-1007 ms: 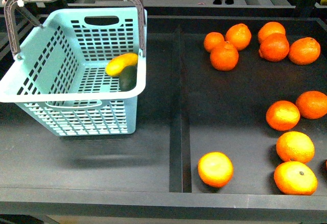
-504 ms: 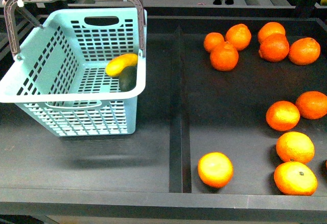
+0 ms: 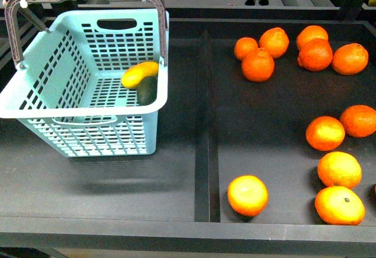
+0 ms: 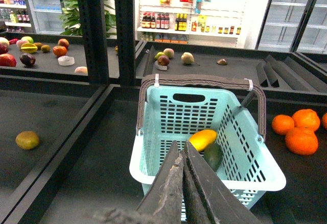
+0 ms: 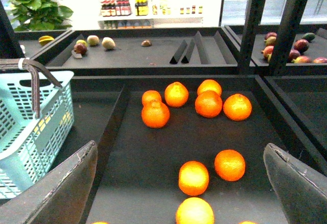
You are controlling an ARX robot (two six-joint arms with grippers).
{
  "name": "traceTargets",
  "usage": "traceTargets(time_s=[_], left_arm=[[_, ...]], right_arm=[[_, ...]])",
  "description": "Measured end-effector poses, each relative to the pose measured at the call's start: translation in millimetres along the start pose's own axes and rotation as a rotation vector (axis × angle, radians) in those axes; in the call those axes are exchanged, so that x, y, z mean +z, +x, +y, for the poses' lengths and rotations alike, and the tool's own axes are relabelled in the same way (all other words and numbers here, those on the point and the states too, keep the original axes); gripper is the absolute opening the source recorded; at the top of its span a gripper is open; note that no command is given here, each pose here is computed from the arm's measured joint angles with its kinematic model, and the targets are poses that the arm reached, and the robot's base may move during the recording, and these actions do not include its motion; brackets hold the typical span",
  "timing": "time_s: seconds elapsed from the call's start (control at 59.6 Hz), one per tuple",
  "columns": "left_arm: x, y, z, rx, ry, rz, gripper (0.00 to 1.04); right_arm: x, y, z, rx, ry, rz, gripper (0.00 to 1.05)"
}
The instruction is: Pick mango and avocado into basket
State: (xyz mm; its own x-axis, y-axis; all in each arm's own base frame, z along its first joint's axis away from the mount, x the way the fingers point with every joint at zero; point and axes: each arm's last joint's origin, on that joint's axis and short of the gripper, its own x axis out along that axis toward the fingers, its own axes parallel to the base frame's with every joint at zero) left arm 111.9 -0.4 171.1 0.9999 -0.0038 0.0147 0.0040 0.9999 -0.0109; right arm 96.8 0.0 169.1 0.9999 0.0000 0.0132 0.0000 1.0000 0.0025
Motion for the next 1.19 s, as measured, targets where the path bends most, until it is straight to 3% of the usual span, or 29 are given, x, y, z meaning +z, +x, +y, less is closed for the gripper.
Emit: traceTargets(time_s=[0.52,0.974,1.192], left_arm=[[-3,-15,0,0.000,-0.001,0.005,0.03],[-3,-15,0,0.001,0.000,0.005,0.95],[-3,-15,0,0.001,0.001,0.005,0.96]], right_arm=[[0,0,0,0.000,0.000,0.000,0.96],[0,0,0,0.000,0.000,0.000,0.96],[0,0,0,0.000,0.000,0.000,0.96]])
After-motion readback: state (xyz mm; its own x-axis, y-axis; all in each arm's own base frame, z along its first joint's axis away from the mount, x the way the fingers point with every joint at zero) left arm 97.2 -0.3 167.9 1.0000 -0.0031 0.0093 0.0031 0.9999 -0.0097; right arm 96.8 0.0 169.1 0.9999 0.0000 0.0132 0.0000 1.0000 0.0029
